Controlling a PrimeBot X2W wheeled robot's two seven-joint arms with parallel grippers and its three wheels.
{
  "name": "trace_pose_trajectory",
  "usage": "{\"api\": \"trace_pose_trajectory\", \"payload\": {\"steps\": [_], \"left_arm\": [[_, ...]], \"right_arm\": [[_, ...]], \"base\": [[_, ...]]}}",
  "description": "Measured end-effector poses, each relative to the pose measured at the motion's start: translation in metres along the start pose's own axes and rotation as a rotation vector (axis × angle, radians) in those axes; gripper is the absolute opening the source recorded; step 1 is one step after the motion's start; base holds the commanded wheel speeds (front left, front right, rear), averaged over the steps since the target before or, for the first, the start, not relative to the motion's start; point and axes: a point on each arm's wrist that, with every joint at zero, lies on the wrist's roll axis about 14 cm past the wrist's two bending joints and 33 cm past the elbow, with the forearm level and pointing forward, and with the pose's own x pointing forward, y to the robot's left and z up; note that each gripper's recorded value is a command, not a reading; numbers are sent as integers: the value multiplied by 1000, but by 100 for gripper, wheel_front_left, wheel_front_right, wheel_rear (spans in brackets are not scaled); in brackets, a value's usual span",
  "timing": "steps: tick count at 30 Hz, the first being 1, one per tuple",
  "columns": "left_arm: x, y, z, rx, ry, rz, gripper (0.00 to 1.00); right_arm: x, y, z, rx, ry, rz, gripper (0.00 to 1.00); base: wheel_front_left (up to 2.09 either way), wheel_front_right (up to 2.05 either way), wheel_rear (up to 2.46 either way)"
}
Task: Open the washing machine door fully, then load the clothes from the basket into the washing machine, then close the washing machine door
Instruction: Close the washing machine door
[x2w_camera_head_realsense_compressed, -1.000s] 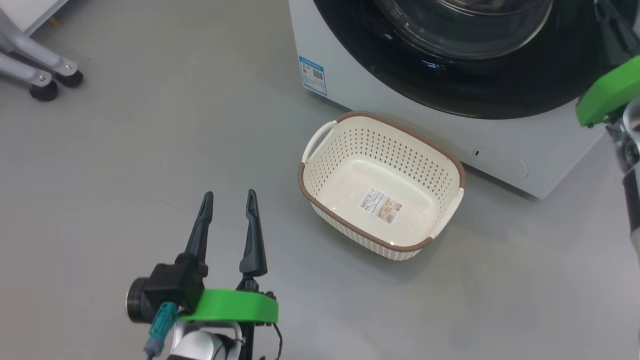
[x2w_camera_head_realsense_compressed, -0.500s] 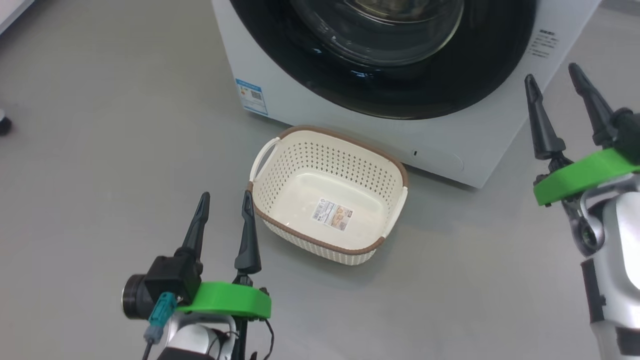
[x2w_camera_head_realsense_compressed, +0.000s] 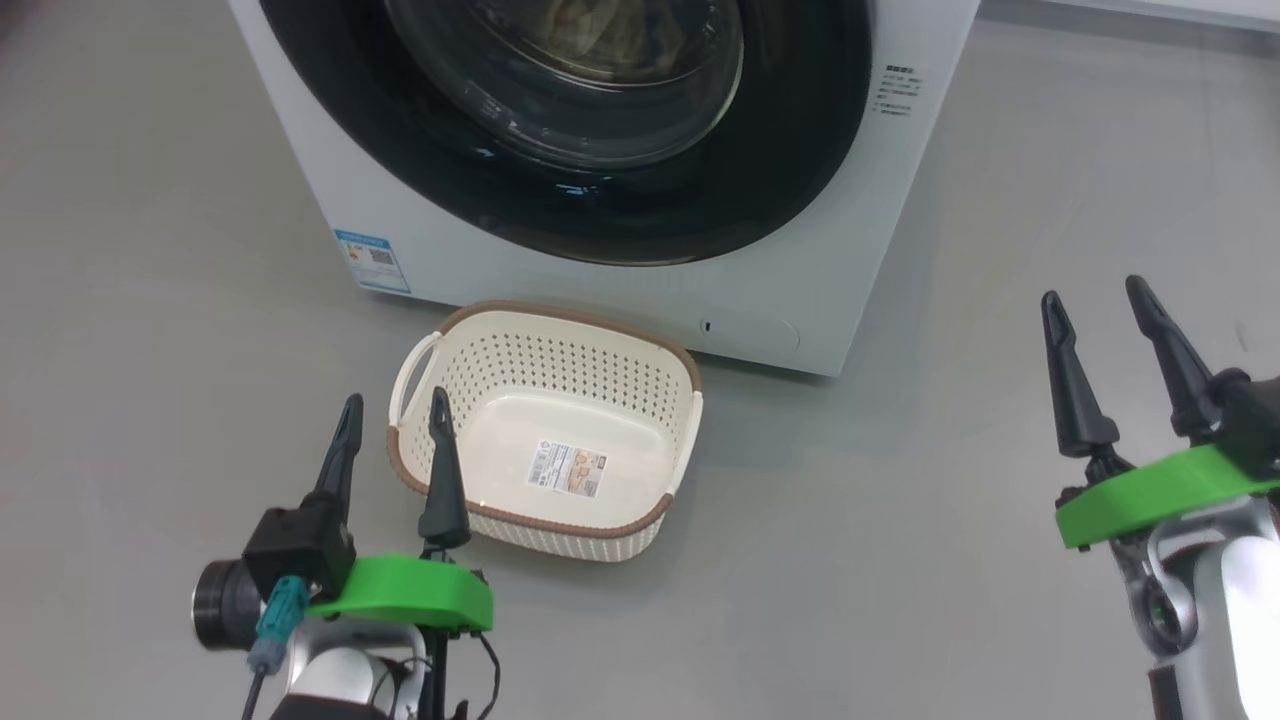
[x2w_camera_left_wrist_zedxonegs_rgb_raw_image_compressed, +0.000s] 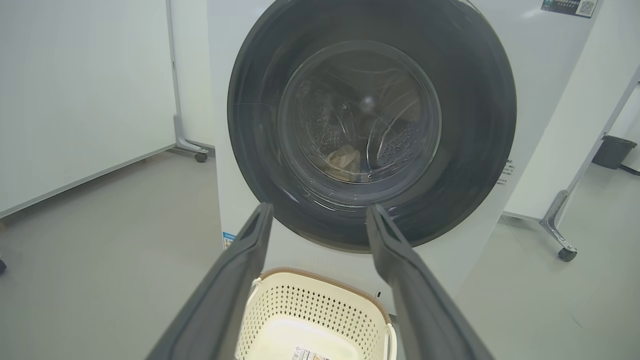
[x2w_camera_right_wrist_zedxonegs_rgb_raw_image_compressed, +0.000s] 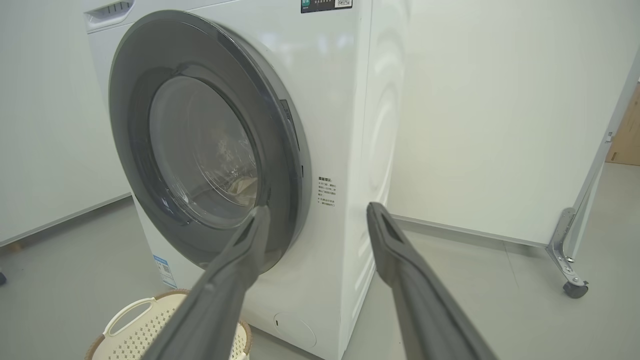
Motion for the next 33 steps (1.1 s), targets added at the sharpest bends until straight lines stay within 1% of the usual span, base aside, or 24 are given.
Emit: {"api": "trace_pose_trajectory", "payload": {"steps": [6, 11, 19, 26, 33], "left_arm": [[1, -9, -5, -13, 19, -32, 100], [-5, -17, -12, -12, 40, -57, 100], [-4, -29, -10, -15, 39, -94, 100], [-4, -34, -12, -11, 48, -109, 100], [-3, -33, -10, -18, 45, -101, 100]], "right_arm": [[-35, -14, 0, -5, 22, -48, 100], [-68, -18, 2, 44, 32, -76, 100], [-102, -27, 6, 58, 47, -125, 100], [-122, -43, 10, 42, 56, -183, 100], [-124, -48, 16, 34, 44, -198, 100]], "base": [[0, 0, 0], [0, 0, 0], [0, 0, 0], [0, 0, 0], [0, 0, 0]]}}
